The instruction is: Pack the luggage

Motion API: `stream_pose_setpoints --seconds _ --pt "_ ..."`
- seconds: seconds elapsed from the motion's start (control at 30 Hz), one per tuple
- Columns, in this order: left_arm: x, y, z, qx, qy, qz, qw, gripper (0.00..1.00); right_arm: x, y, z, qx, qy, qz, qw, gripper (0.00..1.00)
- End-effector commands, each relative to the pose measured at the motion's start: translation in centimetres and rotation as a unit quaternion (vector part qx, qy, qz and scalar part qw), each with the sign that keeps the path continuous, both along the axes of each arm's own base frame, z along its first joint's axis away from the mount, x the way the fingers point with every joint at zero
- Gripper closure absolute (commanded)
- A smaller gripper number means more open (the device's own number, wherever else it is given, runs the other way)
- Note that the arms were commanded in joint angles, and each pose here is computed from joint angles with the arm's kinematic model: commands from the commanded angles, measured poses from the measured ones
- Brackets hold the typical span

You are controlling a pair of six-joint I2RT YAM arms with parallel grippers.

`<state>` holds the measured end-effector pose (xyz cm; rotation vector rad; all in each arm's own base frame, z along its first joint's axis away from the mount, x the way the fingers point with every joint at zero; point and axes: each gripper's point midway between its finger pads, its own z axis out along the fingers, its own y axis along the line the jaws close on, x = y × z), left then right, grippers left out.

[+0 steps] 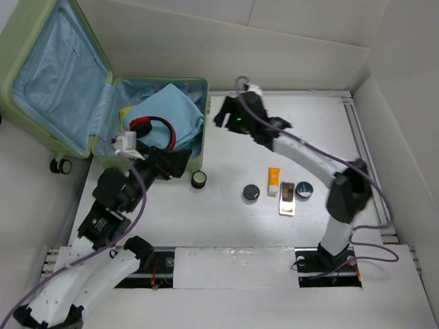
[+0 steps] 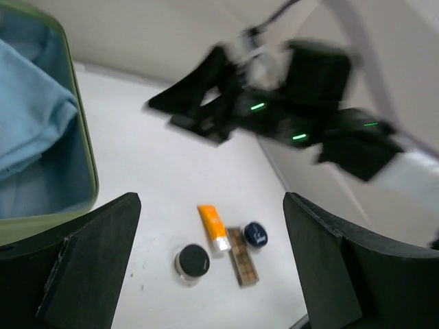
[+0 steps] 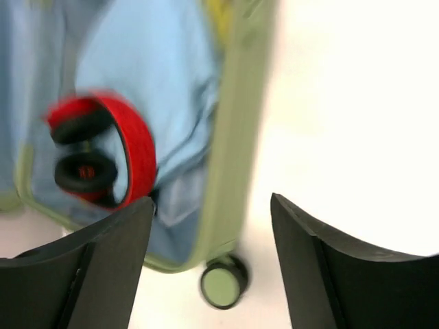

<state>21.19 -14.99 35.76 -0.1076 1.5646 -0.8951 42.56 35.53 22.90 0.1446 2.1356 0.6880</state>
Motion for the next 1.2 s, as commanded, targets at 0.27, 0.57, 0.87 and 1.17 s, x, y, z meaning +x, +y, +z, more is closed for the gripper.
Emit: stream_pose_setpoints --seconds 0.27,0.57,0.87,1.17 --pt "3.8 -11.4 -13.7 0.113 0.144 -0.102 0.978 0.1 -8.6 -19.3 5.3 0.014 -0.121 -0.153 0.981 0.14" --pt "1.8 -20.3 -23.5 0.28 0.186 -0.135 0.932 0.06 -12.3 -23.8 5.1 0.019 -0.139 -0.174 0.975 0.0" --pt "2.2 -22.0 -29.3 0.362 0.199 -0.123 0.903 0.03 -12.3 -24.9 3.5 0.018 -0.135 -0.161 0.978 0.0" --pt "4.3 -23.2 -30.9 0.399 0.184 -0.097 0.893 0.06 -12.2 -25.4 3.3 0.022 -0.139 -0.147 0.979 0.0"
